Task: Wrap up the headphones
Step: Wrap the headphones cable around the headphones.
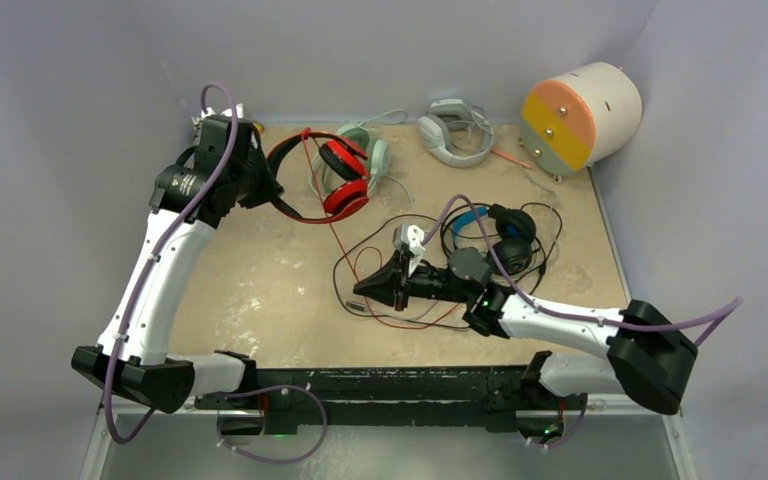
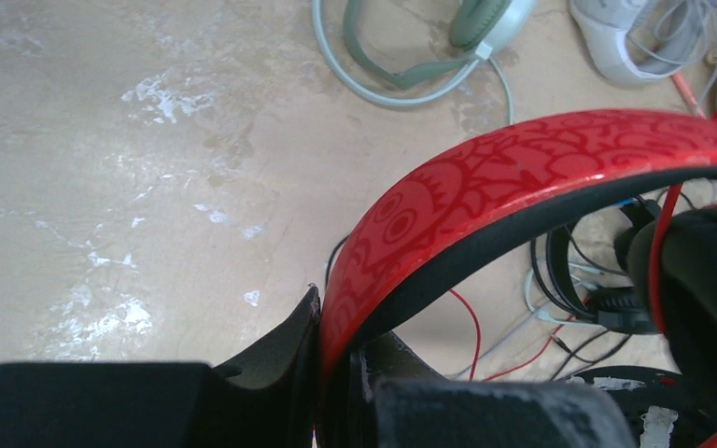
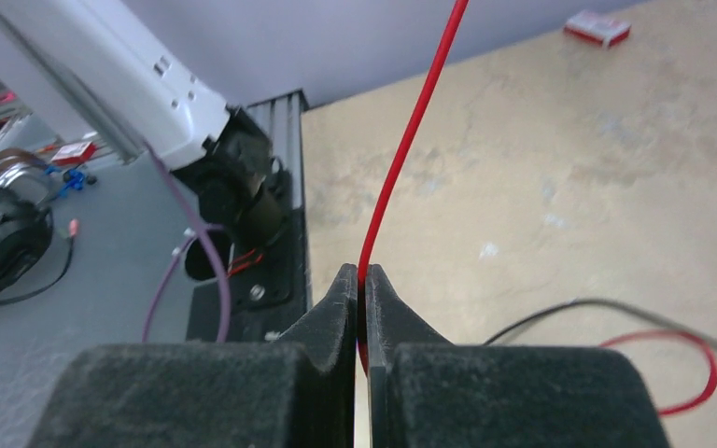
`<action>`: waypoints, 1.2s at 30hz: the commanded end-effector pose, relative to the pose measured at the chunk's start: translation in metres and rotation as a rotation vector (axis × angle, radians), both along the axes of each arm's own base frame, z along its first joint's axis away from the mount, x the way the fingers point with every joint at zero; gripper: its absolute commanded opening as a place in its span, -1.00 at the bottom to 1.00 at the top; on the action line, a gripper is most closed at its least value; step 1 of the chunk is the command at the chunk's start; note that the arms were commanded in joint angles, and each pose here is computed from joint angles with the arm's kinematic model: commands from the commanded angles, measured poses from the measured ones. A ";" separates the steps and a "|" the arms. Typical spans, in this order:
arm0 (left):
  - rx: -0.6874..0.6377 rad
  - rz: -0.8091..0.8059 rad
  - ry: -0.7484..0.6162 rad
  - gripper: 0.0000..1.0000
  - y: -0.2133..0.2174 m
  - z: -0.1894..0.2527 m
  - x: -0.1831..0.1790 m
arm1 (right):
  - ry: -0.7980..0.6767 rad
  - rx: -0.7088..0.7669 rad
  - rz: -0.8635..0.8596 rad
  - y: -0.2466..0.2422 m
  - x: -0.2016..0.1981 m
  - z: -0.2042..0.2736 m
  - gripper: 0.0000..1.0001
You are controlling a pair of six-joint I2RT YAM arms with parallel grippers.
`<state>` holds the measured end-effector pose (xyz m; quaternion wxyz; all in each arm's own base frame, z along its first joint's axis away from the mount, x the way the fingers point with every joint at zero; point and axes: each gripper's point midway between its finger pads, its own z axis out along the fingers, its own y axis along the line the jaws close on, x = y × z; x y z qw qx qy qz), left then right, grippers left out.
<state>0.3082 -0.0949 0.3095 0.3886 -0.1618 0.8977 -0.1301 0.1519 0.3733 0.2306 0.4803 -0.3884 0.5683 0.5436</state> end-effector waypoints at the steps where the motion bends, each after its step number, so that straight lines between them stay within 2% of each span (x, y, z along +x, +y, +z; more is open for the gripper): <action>1: -0.022 0.114 -0.112 -1.00 0.011 0.019 0.017 | 0.177 -0.135 0.060 -0.017 -0.033 -0.042 -1.00; 10: -0.041 0.214 -0.062 -1.00 0.014 0.000 0.031 | 0.332 -0.313 0.132 -0.029 -0.078 -0.084 -1.00; 20: -0.080 0.245 -0.088 -1.00 0.015 0.012 0.029 | 0.390 -0.365 0.123 -0.028 -0.082 -0.114 -1.00; 23: -0.120 0.116 -0.117 -1.00 -0.003 0.022 0.025 | 0.437 -0.383 0.084 -0.031 -0.078 -0.121 -1.00; 28: -0.195 -0.165 -0.135 -1.00 -0.040 0.034 0.001 | 0.443 -0.364 0.013 -0.035 -0.048 -0.108 -1.00; 32: -0.267 -0.357 -0.138 -1.00 -0.064 0.045 -0.027 | 0.491 -0.317 0.054 -0.041 -0.022 -0.095 -1.00; 36: -0.279 -0.473 -0.167 -1.00 -0.070 0.053 -0.053 | 0.523 -0.280 0.080 -0.049 0.003 -0.085 -1.00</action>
